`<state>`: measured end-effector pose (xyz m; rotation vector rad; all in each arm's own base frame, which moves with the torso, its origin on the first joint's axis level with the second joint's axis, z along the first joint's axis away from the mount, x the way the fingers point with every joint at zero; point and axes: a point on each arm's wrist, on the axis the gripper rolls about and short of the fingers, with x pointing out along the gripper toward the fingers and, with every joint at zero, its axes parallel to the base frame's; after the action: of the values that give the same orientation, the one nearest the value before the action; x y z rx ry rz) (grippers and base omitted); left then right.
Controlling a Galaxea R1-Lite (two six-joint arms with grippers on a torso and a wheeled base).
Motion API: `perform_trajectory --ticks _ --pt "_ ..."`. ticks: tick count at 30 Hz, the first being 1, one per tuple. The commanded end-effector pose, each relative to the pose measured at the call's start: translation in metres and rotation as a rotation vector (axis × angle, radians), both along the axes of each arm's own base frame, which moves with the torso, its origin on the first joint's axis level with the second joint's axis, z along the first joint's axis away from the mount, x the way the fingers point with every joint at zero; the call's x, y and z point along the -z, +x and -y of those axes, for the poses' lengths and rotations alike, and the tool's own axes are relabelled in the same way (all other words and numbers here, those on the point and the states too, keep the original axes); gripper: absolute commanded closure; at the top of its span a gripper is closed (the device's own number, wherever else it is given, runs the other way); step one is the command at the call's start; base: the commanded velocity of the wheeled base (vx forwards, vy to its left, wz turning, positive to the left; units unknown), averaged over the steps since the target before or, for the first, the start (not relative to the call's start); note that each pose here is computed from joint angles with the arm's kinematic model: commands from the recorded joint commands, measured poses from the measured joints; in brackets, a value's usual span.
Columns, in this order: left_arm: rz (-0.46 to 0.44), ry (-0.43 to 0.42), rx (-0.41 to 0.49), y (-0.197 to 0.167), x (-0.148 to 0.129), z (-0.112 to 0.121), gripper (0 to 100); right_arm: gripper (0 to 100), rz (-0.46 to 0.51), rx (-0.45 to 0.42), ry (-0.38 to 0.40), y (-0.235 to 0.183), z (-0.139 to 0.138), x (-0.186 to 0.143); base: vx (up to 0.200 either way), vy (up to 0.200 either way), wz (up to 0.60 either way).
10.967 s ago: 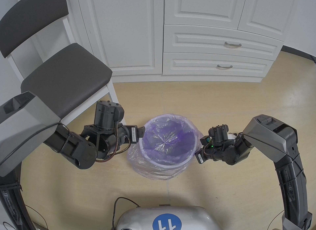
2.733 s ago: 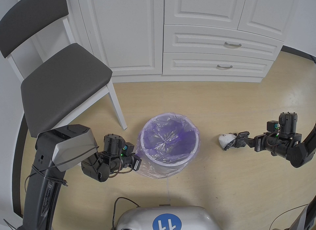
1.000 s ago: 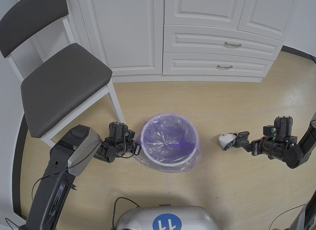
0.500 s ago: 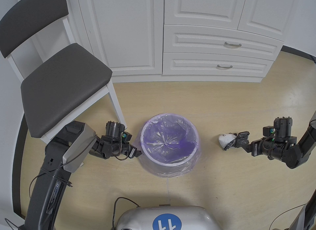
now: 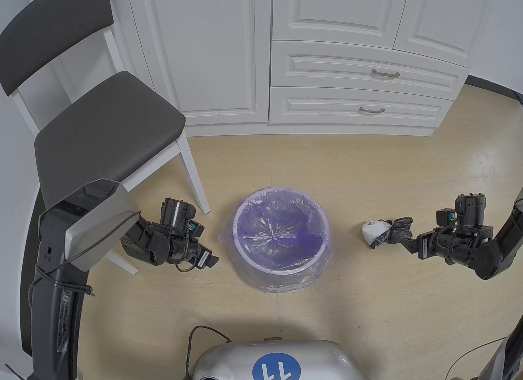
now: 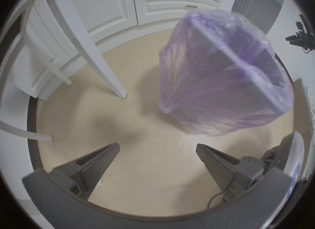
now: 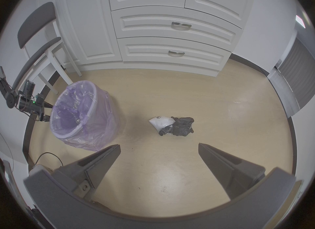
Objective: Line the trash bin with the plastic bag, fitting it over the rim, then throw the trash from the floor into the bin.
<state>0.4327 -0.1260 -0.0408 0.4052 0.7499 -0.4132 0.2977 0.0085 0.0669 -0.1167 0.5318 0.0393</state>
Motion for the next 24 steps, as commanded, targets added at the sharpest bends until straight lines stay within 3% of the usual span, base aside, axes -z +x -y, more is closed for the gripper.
perform_trajectory --ticks 1,8,11,18,24 --pt "0.095 0.017 -0.034 -0.037 -0.057 -0.003 0 0 0.028 -0.006 -0.011 -0.008 0.0 -0.011 0.0 0.0 0.0" --pt "0.148 -0.007 -0.023 -0.069 -0.073 -0.007 0 0 0.039 -0.021 -0.024 -0.017 -0.002 -0.018 0.0 0.0 0.0" --pt "0.181 -0.024 -0.007 -0.09 -0.081 -0.008 0 0 0.015 -0.04 -0.073 -0.025 -0.002 -0.021 0.0 0.0 0.0" --pt "0.227 -0.117 -0.023 -0.12 -0.096 -0.007 0 0 0.011 -0.067 -0.085 -0.035 -0.004 -0.03 0.0 0.0 0.0" --pt "0.266 -0.177 0.001 -0.134 -0.105 -0.005 0 0 0.103 -0.097 -0.068 -0.046 -0.005 -0.04 0.0 0.0 0.0"
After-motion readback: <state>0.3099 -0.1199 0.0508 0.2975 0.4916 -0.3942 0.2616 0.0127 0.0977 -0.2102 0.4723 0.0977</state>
